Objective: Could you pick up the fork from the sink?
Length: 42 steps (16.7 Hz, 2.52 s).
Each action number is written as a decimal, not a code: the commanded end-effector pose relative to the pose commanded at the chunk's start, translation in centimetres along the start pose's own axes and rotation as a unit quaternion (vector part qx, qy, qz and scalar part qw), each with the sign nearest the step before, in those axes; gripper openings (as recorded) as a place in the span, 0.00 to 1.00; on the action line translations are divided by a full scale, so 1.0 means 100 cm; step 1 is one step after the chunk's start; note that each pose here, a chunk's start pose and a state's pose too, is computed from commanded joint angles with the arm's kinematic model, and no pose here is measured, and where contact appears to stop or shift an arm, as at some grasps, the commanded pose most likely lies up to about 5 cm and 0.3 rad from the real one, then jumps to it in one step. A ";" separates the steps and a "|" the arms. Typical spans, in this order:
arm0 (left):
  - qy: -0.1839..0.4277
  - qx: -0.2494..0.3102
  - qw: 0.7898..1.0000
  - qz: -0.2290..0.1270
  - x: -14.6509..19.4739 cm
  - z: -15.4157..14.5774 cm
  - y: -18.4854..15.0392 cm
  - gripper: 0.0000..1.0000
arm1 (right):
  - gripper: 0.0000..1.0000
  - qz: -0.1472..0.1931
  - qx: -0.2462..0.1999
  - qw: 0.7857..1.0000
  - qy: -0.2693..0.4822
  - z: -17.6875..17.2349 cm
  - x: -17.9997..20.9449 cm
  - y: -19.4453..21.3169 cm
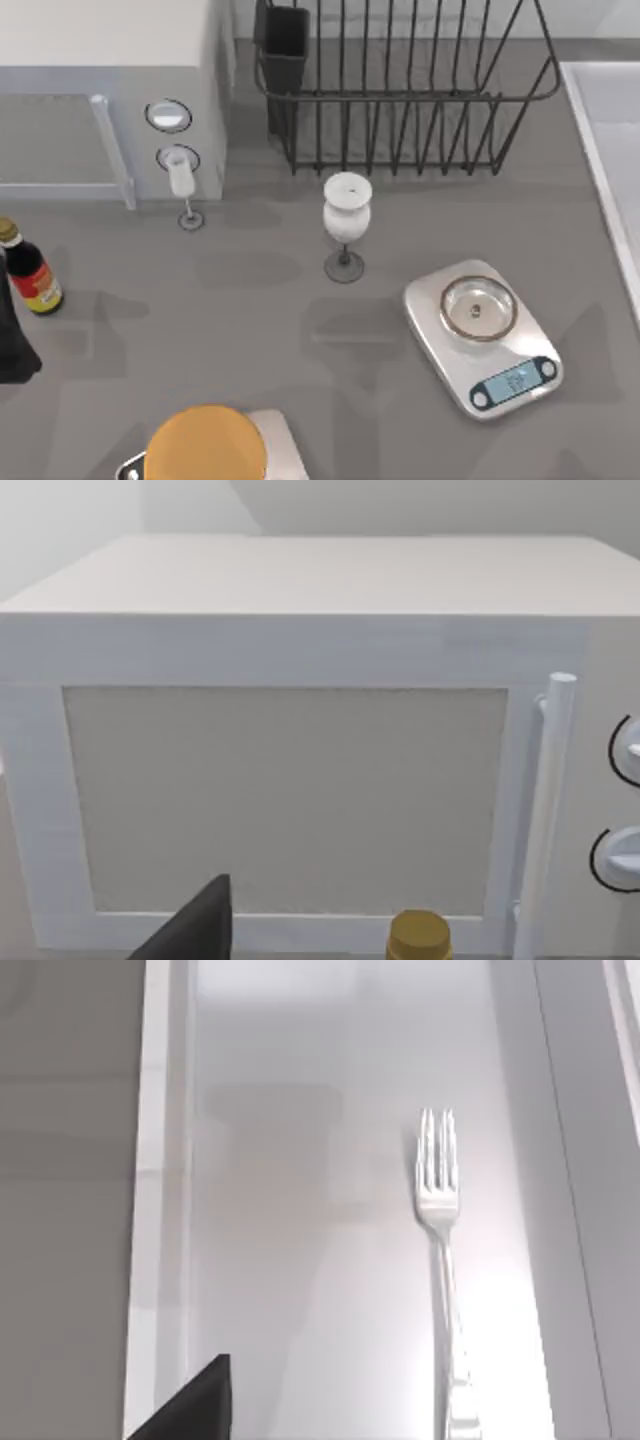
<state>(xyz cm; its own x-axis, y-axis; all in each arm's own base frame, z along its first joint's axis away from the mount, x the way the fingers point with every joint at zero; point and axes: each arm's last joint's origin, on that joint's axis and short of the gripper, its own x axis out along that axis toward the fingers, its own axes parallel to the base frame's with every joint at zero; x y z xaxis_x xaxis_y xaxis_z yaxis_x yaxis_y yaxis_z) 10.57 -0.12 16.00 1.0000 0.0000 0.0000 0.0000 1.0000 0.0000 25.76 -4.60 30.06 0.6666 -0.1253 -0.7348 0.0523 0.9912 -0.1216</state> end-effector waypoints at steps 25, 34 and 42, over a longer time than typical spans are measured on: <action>0.000 0.000 1.000 0.000 0.000 0.000 0.000 1.00 | 1.00 0.066 0.001 0.930 0.361 0.015 0.275 -0.069; 0.000 0.000 1.000 0.000 0.000 0.000 0.000 1.00 | 1.00 0.064 0.002 0.931 0.358 -0.059 0.349 -0.057; 0.000 0.000 1.000 0.000 0.000 0.000 0.000 1.00 | 0.55 0.064 0.002 0.931 0.358 -0.059 0.349 -0.057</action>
<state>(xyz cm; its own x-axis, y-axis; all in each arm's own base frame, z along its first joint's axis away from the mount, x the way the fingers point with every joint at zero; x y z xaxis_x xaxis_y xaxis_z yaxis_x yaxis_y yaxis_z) 10.57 -0.12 16.00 1.0000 0.0000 0.0000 0.0000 1.0000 0.0000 44.33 -14.90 1.14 0.0000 0.0000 -1.0000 0.0100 1.0000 0.0000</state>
